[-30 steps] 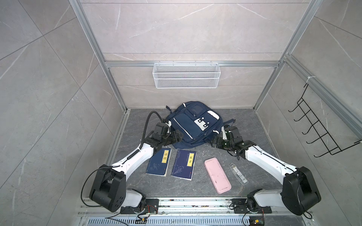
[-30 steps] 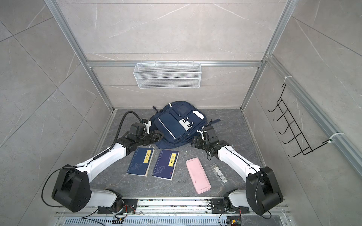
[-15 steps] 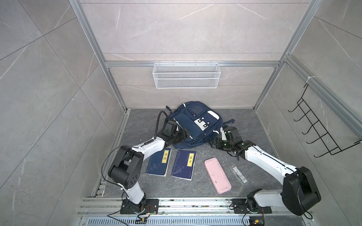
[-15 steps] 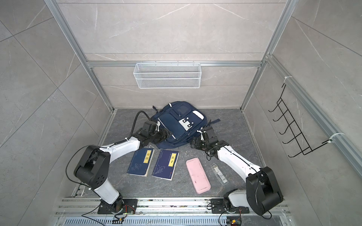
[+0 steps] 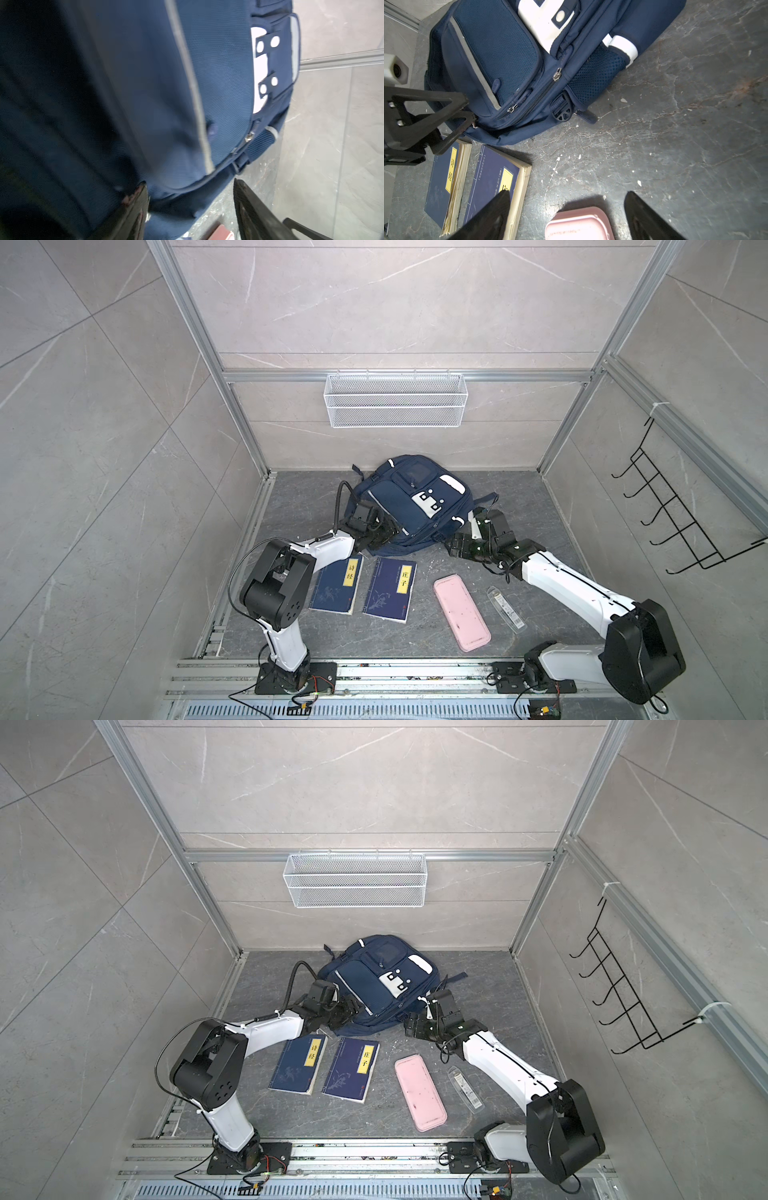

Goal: Pack the student bag

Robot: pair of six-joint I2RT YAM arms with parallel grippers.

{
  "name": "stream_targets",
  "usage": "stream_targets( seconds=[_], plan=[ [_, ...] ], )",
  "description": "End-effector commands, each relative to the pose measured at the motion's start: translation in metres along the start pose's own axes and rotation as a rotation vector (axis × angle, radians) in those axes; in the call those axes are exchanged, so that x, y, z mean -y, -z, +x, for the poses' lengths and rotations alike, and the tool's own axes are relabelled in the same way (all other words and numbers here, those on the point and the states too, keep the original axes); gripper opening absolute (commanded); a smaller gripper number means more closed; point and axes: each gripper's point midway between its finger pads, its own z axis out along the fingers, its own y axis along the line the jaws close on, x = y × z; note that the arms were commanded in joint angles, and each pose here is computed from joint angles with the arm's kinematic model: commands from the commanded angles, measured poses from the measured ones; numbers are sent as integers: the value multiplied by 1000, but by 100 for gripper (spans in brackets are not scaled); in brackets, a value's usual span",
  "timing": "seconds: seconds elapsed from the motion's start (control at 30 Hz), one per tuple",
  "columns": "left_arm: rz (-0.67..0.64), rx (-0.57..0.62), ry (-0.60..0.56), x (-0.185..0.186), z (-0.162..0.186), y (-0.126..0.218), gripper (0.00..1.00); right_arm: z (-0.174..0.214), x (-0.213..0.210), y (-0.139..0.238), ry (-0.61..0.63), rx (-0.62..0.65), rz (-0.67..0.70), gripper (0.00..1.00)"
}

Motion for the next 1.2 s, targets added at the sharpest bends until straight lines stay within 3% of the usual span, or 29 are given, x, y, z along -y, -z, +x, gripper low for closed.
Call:
stream_targets(
  seconds=[0.0, 0.2, 0.43, 0.8, 1.17],
  plan=[
    [-98, 21, 41, -17, 0, 12, 68, -1, -1, -1, -2, -3, 16, 88],
    [-110, 25, 51, -16, -6, 6, 68, 1, -4, -4, 0, -8, 10, 88],
    [-9, 8, 35, 13, -17, -16, 62, 4, -1, -2, 13, -10, 25, 87],
    [110, 33, 36, 49, -26, 3, 2, 7, 7, 3, 38, 7, 57, 76],
    [239, 33, -87, 122, -42, 59, 0, -4, 0, 6, 117, 155, -27, 77]
  ],
)
